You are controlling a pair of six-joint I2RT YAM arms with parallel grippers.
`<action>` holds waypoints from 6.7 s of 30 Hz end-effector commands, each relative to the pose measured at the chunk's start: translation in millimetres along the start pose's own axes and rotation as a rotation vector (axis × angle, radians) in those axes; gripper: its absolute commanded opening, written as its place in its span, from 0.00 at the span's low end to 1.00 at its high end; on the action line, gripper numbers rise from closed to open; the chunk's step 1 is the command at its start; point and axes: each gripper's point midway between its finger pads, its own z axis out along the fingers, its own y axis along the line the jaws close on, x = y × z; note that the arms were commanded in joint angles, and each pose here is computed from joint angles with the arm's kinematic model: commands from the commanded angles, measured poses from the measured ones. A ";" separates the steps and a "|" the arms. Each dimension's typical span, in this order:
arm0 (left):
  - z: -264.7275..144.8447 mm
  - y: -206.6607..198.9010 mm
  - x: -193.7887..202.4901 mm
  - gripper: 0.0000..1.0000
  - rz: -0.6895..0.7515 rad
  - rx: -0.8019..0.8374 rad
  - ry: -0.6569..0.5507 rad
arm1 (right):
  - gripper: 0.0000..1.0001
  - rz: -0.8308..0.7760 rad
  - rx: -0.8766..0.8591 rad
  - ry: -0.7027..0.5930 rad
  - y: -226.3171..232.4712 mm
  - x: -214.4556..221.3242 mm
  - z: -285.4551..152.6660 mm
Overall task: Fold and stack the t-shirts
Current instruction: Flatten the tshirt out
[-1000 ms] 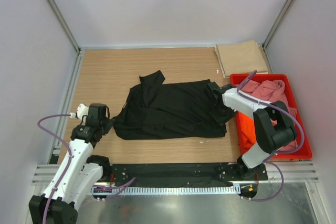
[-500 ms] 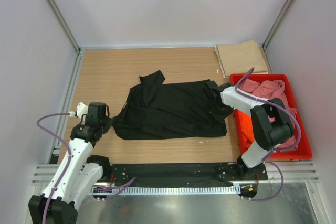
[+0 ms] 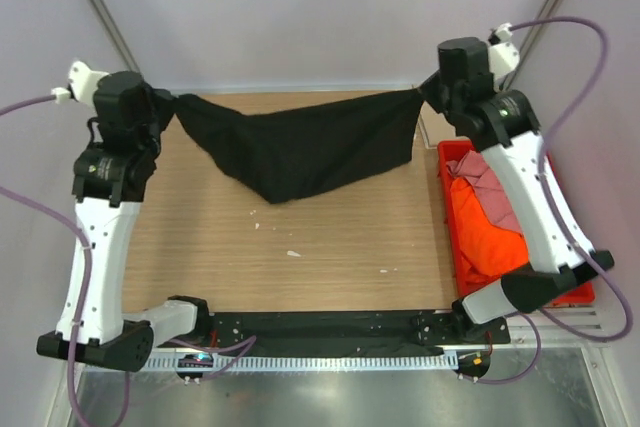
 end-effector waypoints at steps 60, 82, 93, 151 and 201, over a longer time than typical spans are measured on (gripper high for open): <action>102.0 285.0 288.8 0.34 0.345 -0.673 0.592 | 0.01 -0.215 -0.003 0.306 -215.6 207.0 21.6; 73.9 246.3 201.3 0.38 0.411 -0.704 0.534 | 0.01 -0.190 -0.096 0.342 -190.8 210.8 21.2; -19.9 296.9 244.5 0.41 -0.155 -0.780 0.553 | 0.01 -0.197 -0.154 0.381 -190.9 214.0 3.6; -127.3 96.2 -10.2 0.00 -0.154 -0.030 0.018 | 0.01 -0.017 -0.472 0.218 -87.6 53.9 -159.0; -30.5 244.8 161.3 0.00 0.067 -0.391 0.373 | 0.01 -0.252 -0.135 0.321 -189.0 190.2 21.8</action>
